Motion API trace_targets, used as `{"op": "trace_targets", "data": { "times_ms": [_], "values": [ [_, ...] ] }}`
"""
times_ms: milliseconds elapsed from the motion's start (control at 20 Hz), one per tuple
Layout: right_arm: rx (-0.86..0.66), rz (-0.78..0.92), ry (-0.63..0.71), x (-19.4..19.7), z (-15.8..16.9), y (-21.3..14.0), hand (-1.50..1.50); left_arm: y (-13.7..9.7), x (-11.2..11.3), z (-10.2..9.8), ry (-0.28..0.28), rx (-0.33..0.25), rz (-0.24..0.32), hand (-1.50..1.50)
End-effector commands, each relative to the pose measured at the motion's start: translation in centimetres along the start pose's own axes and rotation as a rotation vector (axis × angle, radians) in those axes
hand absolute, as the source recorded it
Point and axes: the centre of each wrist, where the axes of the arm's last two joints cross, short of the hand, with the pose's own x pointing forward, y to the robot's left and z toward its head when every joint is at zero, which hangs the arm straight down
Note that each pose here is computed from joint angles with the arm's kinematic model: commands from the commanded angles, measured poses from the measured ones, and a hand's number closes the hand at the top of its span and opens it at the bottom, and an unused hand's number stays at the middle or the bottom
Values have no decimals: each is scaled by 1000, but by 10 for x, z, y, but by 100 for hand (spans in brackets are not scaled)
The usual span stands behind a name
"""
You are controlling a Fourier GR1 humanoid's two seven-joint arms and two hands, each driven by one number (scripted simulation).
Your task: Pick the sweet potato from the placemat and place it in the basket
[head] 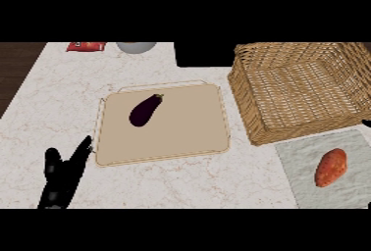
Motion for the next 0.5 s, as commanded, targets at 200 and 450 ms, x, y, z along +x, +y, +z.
{"op": "trace_targets", "data": {
  "times_ms": [200, 450],
  "values": [
    [-21, -8, -13, -15, -24, 17, -150, -1, -4, 1, 46, 7, 17, 0],
    [-25, -12, -3, -8, -47, 22, -150, -7, -11, 6, 56, -18, 0, 0]
  ]
}}
